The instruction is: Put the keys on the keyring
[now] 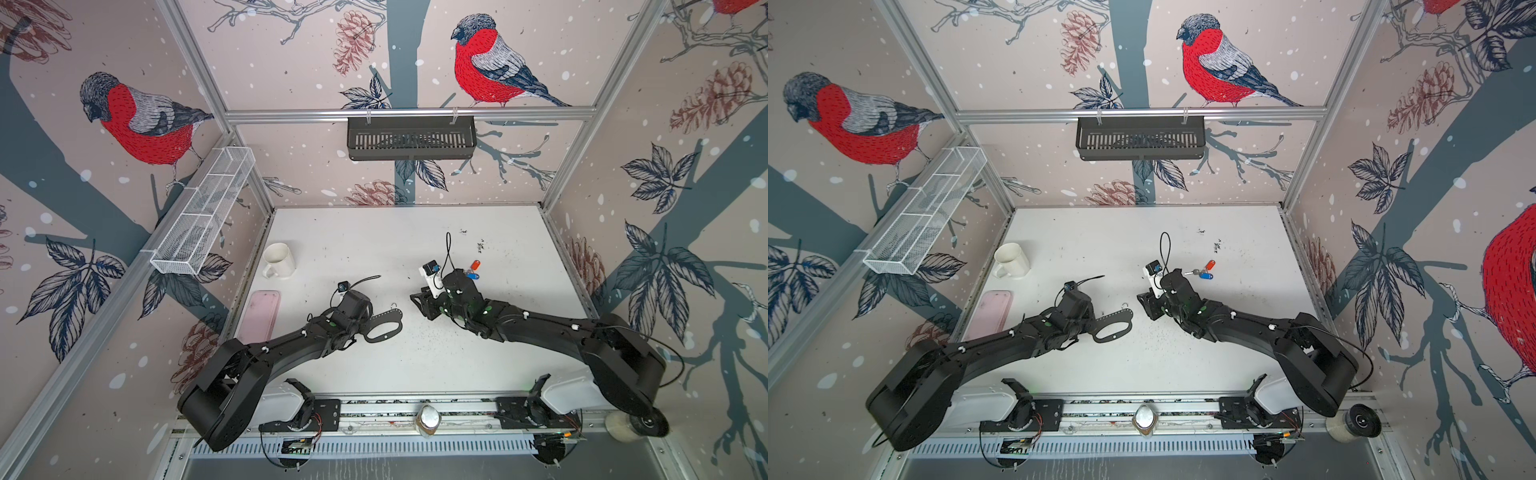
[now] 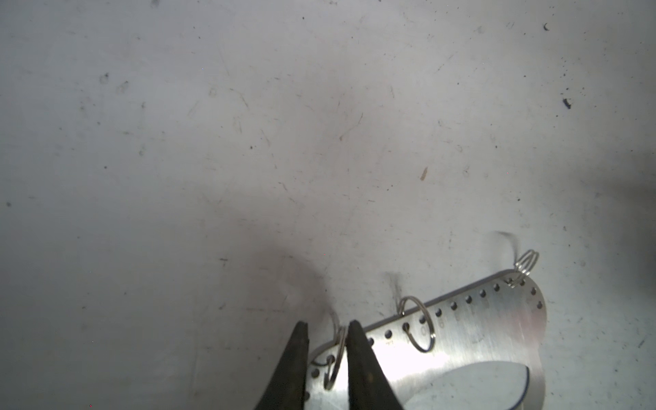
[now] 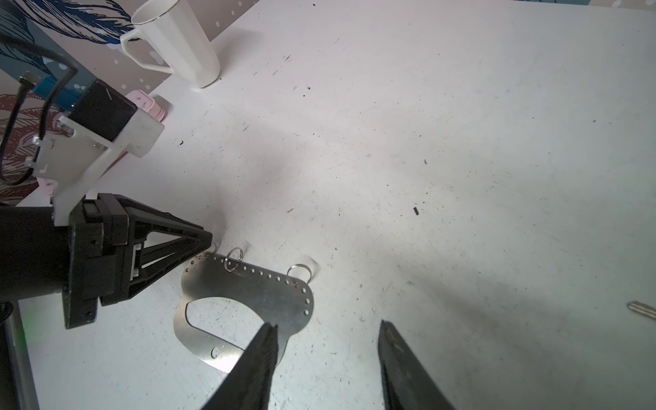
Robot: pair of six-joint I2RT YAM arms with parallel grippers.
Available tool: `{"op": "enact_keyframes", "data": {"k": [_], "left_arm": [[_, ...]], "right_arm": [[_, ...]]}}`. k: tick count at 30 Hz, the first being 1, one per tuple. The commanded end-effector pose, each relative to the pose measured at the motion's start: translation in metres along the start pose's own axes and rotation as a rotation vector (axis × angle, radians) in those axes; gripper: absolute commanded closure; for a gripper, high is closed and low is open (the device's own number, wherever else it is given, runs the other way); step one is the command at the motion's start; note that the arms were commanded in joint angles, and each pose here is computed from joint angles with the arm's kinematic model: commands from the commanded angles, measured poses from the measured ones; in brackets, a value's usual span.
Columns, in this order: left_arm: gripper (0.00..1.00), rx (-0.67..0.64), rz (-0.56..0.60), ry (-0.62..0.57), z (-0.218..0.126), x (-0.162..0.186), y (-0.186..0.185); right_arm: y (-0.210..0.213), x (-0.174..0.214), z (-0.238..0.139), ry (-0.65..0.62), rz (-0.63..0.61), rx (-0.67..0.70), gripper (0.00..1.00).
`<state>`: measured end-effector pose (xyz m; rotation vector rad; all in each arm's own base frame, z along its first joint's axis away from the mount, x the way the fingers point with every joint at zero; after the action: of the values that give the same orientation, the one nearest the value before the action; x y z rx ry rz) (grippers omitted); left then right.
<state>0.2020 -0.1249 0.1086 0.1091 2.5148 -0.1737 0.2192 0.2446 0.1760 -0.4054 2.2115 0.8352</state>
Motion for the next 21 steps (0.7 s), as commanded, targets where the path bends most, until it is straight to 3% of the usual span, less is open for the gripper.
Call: {"op": "enact_keyframes", "data": {"k": [1,15,21], "left_arm": [[0.79,0.01,0.007,-0.002,0.001,-0.002,-0.002],[1.0,0.028,0.032,-0.031,-0.006,-0.008,-0.003],[1.0,0.112,0.081,-0.11,-0.018,-0.018,-0.009]], "right_arm": [[0.001,-0.004,-0.001,-0.018,0.011,0.005,0.51],[0.002,-0.004,-0.001,-0.025,0.012,0.005,0.51],[0.003,-0.006,-0.003,-0.033,0.012,0.0,0.51]]}}
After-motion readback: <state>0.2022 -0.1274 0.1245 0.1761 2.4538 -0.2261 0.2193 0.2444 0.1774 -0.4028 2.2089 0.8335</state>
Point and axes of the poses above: each gripper's point midway between its finger pads, its own z axis out along the fingers, its own y axis along the line the jaws close on, x = y × z, the point moved 10 cm from there along -z, back along the fingers, and after that the axes turned 15 degrees about z, right-handed, at the moved point
